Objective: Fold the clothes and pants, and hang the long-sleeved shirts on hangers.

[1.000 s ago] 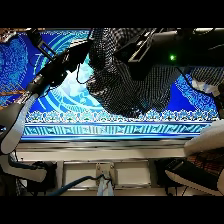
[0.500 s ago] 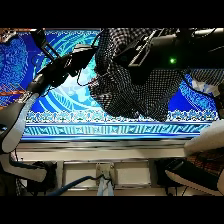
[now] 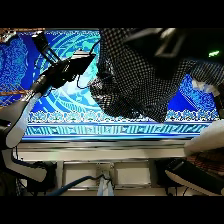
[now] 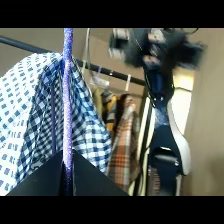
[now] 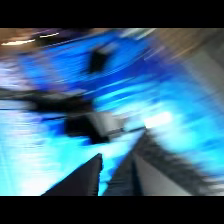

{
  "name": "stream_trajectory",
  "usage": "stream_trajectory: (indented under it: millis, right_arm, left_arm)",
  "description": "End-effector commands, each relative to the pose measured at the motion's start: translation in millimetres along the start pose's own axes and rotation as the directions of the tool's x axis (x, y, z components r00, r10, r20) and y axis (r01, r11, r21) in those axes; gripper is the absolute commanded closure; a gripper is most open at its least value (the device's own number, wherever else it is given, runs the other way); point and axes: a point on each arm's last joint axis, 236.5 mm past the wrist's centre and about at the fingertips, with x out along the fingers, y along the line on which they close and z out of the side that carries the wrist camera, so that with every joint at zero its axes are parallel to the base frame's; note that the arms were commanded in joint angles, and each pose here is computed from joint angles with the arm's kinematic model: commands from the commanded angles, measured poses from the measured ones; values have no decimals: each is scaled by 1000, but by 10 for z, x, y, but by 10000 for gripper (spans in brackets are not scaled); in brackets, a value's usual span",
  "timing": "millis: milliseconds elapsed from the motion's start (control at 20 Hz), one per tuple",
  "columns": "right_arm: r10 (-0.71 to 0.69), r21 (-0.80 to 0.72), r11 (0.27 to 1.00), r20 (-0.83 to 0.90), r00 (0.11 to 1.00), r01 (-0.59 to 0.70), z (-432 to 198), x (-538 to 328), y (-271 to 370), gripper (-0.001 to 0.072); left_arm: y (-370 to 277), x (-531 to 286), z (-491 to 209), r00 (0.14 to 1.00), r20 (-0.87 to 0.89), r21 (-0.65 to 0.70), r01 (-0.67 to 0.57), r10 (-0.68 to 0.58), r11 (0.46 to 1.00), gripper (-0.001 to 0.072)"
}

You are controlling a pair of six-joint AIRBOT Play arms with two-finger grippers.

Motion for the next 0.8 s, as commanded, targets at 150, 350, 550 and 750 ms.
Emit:
stream_trajectory:
  millis: [150,350,550,750]
  right_arm:
    - [-342,-483,848,-189,920,216,-426,-589,-638,220]
    - [-220,-353,933,-412,884,67,-1150,-309,-431,210]
    - [-174,-319,948,-497,850,7,-1562,-53,-388,211]
    - [-125,-224,975,-509,852,10,-1729,52,-476,211]
  left_arm:
    - [-166,-12,-497,979,-191,-115,54,-75,992,695]
    - [-174,-2,-545,976,-205,-120,55,-79,991,694]
    - [-175,-2,-547,975,-206,-128,53,-79,990,694]
    - [-173,-3,-545,975,-206,-127,53,-79,990,694]
